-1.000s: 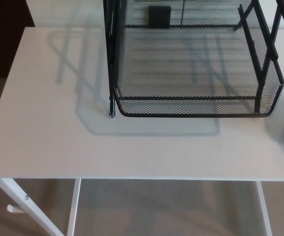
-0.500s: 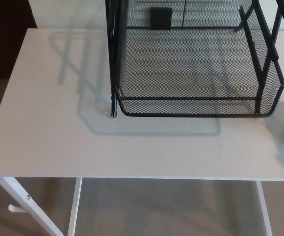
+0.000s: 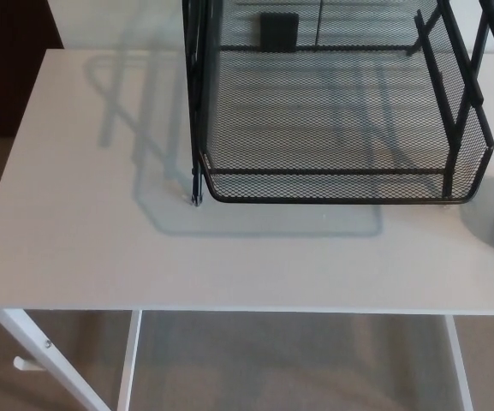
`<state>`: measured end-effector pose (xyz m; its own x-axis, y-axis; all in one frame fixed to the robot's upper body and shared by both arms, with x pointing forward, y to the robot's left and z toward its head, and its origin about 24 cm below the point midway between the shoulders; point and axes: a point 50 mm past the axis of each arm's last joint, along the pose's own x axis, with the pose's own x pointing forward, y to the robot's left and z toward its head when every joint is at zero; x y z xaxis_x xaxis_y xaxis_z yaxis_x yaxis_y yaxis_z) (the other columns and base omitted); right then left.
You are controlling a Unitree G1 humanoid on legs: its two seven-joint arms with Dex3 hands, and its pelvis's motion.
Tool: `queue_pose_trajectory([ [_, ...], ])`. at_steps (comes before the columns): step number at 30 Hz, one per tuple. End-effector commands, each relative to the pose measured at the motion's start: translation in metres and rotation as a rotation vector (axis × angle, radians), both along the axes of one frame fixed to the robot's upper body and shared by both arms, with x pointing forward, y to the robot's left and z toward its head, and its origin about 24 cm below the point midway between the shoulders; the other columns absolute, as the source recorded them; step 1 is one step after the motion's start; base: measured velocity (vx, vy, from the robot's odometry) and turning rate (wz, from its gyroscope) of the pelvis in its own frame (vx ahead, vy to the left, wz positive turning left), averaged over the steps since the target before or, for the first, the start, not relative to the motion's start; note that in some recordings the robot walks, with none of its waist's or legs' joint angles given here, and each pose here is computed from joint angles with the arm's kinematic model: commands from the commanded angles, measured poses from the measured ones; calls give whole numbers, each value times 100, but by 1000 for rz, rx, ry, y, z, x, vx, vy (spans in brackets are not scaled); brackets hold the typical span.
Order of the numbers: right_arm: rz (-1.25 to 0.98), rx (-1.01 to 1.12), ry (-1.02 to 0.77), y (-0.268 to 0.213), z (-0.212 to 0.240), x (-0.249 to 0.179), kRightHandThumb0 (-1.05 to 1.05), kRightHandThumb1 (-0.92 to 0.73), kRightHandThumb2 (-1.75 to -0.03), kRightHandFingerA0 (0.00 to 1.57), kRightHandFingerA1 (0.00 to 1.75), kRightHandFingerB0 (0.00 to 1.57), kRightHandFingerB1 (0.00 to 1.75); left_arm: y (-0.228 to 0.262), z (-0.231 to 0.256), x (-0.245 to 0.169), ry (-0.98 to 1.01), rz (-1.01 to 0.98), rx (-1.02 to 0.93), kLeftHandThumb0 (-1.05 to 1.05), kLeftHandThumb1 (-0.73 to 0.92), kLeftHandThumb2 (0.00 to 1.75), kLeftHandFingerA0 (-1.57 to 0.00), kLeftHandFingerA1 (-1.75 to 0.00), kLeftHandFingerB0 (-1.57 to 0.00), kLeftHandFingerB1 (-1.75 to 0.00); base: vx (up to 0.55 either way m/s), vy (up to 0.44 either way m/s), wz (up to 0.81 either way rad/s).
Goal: The robot walks towards a desk on which a file tray is kept in the middle and a toilet paper roll is kept on its right. The robot uses its right hand to hook on finger in the gap of the roll and grabs it, lifts it and places it on the tray.
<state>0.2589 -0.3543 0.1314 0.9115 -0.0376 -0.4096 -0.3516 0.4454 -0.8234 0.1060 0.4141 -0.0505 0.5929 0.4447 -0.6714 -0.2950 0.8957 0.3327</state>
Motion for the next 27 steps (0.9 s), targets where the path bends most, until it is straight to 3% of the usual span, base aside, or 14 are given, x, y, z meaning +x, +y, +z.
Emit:
queue_pose_trajectory([
  [1,10,-58,10,-5,3,-1,-30,-45,-96,3,52,0,48,6,6,1,9,5,21,-94,63,106,-37,-78,-12,-64,0,0,0],
  [3,0,-59,22,-5,3,0,-30,-46,-97,3,52,0,48,6,6,0,9,2,16,-93,63,106,-35,-76,-11,-62,0,0,0],
  [4,1,-63,27,-5,3,1,-30,-46,-97,3,52,0,48,6,5,0,13,6,18,-94,85,65,-31,-82,-9,-65,0,0,0],
  [10,26,-76,21,1,3,6,-31,-46,-97,2,52,0,48,5,5,1,14,5,12,-93,84,67,-29,-80,-8,-63,0,0,0],
  [11,29,-78,19,3,2,8,-30,-46,-97,2,52,0,48,5,4,0,13,10,15,-91,63,105,-35,-75,-12,-61,0,0,0],
  [13,30,-70,25,6,1,8,-30,-46,-97,2,52,0,48,5,4,0,21,-7,25,-91,64,106,-36,-76,-12,-62,0,0,0],
  [17,44,-75,17,11,1,10,-30,-46,-97,3,52,0,48,5,3,1,27,-2,26,-91,63,105,-37,-75,-13,-61,0,0,0],
  [18,44,-76,16,12,0,10,-30,-46,-96,3,53,0,48,5,3,1,28,-2,26,-93,85,67,-34,-80,-11,-61,0,0,0],
  [19,47,-76,17,13,-1,11,-44,-54,-57,8,32,15,27,5,3,0,30,1,26,-93,86,65,-35,-80,-13,-62,0,0,0],
  [27,118,-94,13,25,-1,10,-45,-54,-58,7,35,14,27,4,4,-1,26,-27,27,-93,85,66,-32,-81,-12,-63,0,0,0],
])
